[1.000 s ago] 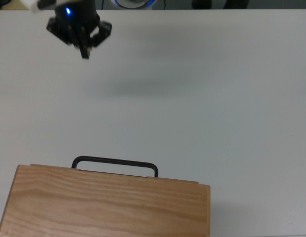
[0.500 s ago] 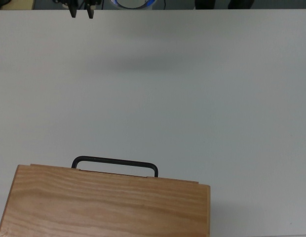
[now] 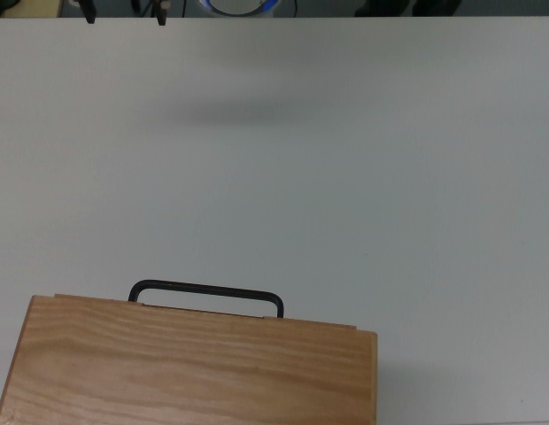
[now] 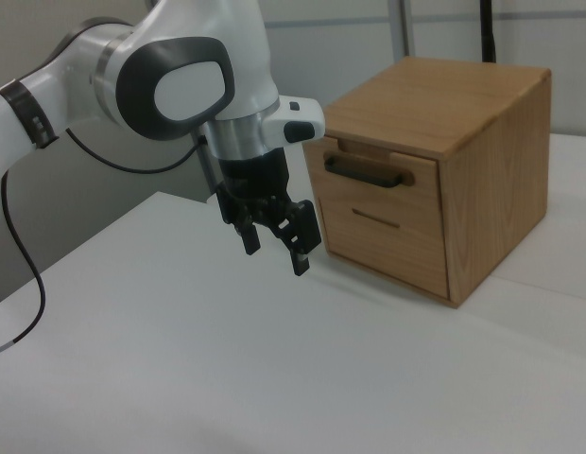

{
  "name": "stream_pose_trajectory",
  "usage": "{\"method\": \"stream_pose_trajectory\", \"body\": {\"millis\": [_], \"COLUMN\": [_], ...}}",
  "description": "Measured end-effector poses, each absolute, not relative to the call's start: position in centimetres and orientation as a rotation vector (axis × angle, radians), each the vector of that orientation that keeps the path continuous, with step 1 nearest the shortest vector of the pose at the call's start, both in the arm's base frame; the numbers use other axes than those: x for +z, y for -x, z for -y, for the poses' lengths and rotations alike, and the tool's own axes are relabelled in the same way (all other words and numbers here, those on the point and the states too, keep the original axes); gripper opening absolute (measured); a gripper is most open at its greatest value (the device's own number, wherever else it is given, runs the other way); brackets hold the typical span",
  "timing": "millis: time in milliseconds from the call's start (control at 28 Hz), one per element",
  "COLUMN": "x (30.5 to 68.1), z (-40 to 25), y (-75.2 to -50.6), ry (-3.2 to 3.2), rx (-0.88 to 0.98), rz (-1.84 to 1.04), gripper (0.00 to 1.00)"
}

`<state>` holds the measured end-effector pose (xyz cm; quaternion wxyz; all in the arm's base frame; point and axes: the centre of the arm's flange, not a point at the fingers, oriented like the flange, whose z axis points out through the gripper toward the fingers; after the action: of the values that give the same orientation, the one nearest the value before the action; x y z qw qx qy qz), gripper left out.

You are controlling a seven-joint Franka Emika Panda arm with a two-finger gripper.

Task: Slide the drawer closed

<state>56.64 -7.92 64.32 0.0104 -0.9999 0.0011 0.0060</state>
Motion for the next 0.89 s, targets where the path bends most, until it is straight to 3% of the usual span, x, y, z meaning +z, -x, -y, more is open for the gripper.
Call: {"method": "stream_pose_trajectory", "body": {"millis": [107,893], "x": [64.32,64.34], "z": [7.94,7.68], "y": [-56.64,-56.68], "ry": [3.121,3.119], "rx": [0.019,0.017], "rz": [0.012,0.063], "gripper": [1.00,1.00]}}
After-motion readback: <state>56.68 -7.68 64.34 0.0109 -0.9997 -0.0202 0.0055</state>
